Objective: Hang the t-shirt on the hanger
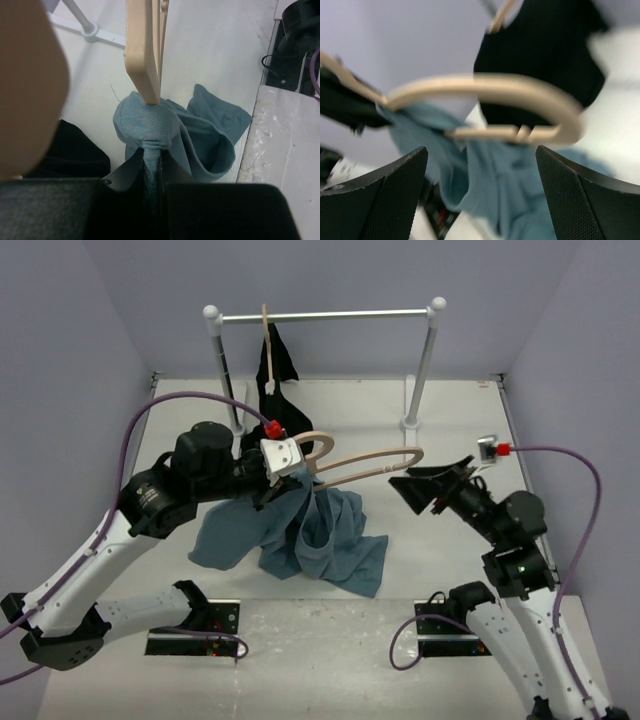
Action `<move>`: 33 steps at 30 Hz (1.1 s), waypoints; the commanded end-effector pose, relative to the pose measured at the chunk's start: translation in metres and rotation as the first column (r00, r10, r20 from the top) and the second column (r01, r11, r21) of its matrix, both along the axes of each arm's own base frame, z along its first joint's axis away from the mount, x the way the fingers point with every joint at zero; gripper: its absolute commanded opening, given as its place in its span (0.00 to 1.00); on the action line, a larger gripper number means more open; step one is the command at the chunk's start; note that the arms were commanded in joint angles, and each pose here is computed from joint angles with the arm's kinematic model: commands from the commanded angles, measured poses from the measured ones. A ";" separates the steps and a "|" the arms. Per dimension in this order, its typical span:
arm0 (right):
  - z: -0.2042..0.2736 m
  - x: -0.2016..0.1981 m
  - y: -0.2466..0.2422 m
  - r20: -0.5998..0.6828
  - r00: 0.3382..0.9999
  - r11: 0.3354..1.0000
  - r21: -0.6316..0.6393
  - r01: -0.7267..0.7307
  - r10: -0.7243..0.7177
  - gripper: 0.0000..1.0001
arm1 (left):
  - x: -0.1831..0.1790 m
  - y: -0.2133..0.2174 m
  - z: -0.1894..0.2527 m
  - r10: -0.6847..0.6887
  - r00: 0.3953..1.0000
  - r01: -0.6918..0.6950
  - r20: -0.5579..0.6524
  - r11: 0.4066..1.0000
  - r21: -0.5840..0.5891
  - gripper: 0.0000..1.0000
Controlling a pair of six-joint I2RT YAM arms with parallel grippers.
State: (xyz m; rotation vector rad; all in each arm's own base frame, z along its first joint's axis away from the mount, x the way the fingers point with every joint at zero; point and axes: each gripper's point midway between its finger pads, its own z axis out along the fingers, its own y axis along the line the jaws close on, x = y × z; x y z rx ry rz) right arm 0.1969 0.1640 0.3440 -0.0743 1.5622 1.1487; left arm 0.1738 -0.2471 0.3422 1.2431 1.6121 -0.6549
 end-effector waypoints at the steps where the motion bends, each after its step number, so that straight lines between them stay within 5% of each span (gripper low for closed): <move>1: -0.040 0.004 0.035 -0.163 0.986 0.999 0.034 -0.038 0.043 0.92 | 0.013 -0.014 0.029 0.043 0.999 -0.042 0.014 0.992 -0.119 0.00; 5: -0.052 0.014 0.030 -0.179 0.981 0.998 -0.021 0.067 -0.069 0.93 | 0.018 -0.018 0.032 0.062 0.998 -0.061 0.005 0.989 -0.136 0.00; 13: -0.085 -0.002 0.090 -0.313 0.941 0.986 -0.064 -0.156 0.129 0.71 | 0.020 -0.027 0.051 0.079 0.997 -0.080 -0.015 0.961 -0.266 0.00; 19: -0.105 -0.018 0.130 -0.351 0.912 0.965 -0.071 -0.253 0.213 0.66 | 0.026 -0.030 0.041 0.095 0.995 -0.101 -0.035 0.960 -0.260 0.00; 22: -0.113 -0.023 0.138 -0.363 0.905 0.960 -0.083 -0.268 0.221 0.50 | 0.029 -0.029 0.039 0.114 0.993 -0.120 -0.038 0.960 -0.255 0.00; 24: -0.123 -0.017 0.134 -0.381 0.908 0.966 -0.111 -0.232 0.174 0.35 | 0.030 -0.028 0.041 0.124 0.992 -0.129 -0.037 0.956 -0.262 0.00; 25: -0.128 -0.013 0.130 -0.388 0.911 0.971 -0.130 -0.200 0.135 0.17 | 0.029 -0.026 0.044 0.130 0.991 -0.134 -0.031 0.954 -0.269 0.00; 27: -0.143 -0.010 0.120 -0.416 0.906 0.971 -0.178 -0.160 0.074 0.00 | 0.031 -0.021 0.049 0.168 0.984 -0.176 -0.050 0.941 -0.289 0.00; 33: -0.145 0.032 0.031 -0.336 0.900 0.934 -0.314 0.169 -0.276 0.00 | 0.021 -0.004 0.052 0.199 0.977 -0.212 -0.075 0.937 -0.276 0.00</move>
